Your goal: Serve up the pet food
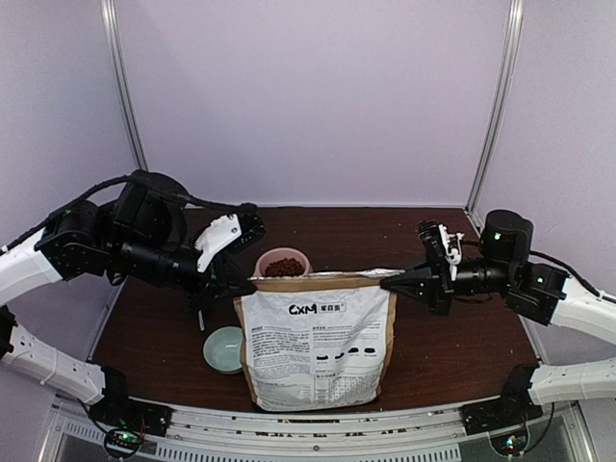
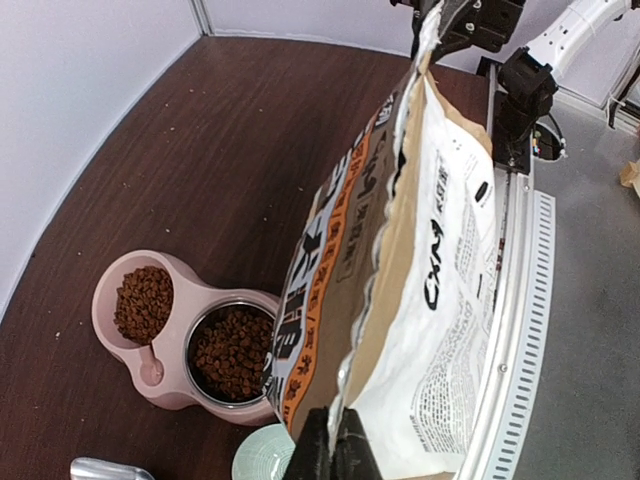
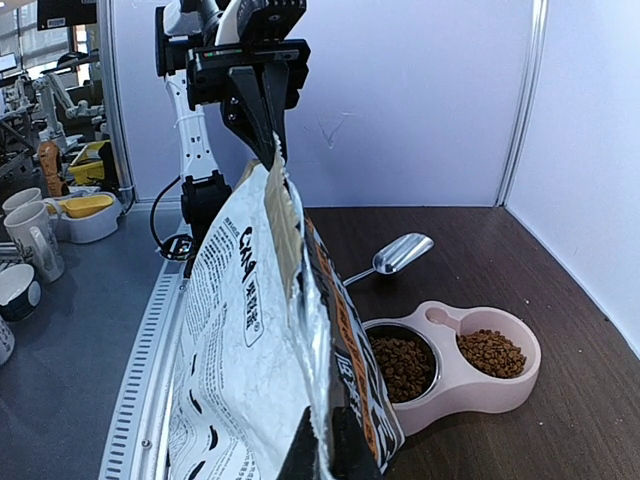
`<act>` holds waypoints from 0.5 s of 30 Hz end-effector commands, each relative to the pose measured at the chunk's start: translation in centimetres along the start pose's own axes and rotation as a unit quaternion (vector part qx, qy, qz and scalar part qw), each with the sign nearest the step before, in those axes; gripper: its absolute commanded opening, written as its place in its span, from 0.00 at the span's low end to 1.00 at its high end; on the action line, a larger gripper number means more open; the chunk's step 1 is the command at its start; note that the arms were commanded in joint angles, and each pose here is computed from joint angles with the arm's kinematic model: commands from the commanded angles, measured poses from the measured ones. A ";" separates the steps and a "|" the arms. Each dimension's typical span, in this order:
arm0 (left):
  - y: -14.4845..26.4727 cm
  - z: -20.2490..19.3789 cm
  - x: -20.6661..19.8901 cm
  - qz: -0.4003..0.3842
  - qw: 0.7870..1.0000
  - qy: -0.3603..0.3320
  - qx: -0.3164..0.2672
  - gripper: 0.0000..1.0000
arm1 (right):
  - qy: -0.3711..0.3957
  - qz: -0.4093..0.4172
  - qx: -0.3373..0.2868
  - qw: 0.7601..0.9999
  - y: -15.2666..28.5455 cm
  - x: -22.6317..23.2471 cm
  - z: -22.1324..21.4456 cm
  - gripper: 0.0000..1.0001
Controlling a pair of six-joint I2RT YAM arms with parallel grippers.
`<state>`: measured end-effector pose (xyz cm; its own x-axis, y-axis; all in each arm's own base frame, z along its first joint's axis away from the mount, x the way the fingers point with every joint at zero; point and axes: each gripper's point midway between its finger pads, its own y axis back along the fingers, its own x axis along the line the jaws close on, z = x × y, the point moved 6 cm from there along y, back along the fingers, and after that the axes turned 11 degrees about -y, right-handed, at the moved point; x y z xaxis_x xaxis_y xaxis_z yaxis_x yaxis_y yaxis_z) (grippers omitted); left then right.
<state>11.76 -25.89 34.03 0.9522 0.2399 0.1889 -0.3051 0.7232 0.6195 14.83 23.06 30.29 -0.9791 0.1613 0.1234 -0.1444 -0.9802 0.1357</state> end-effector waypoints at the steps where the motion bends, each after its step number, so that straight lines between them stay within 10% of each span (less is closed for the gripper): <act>1: 4.9 1.4 3.4 0.132 0.990 0.009 -0.053 0.00 | 0.038 -0.086 -0.059 0.994 2.4 -1.0 3.1 0.00; 5: 3.8 2.3 3.6 0.121 0.992 0.001 -0.039 0.05 | 0.021 -0.067 -0.050 0.996 2.1 -0.8 3.0 0.00; 11: 3.5 5.3 4.3 0.116 0.992 0.003 -0.045 0.75 | 0.001 -0.041 -0.053 0.998 1.9 -0.4 3.0 0.00; 15: 3.1 8.5 4.5 0.097 0.994 0.006 -0.059 0.86 | -0.001 -0.041 -0.055 0.998 1.9 -0.3 3.1 0.00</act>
<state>14.47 -26.00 42.03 0.8724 0.3898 0.2950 -0.4881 0.7277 0.4819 15.19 22.27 30.23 -0.9613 0.2105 0.1780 -0.1858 -0.9718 0.1454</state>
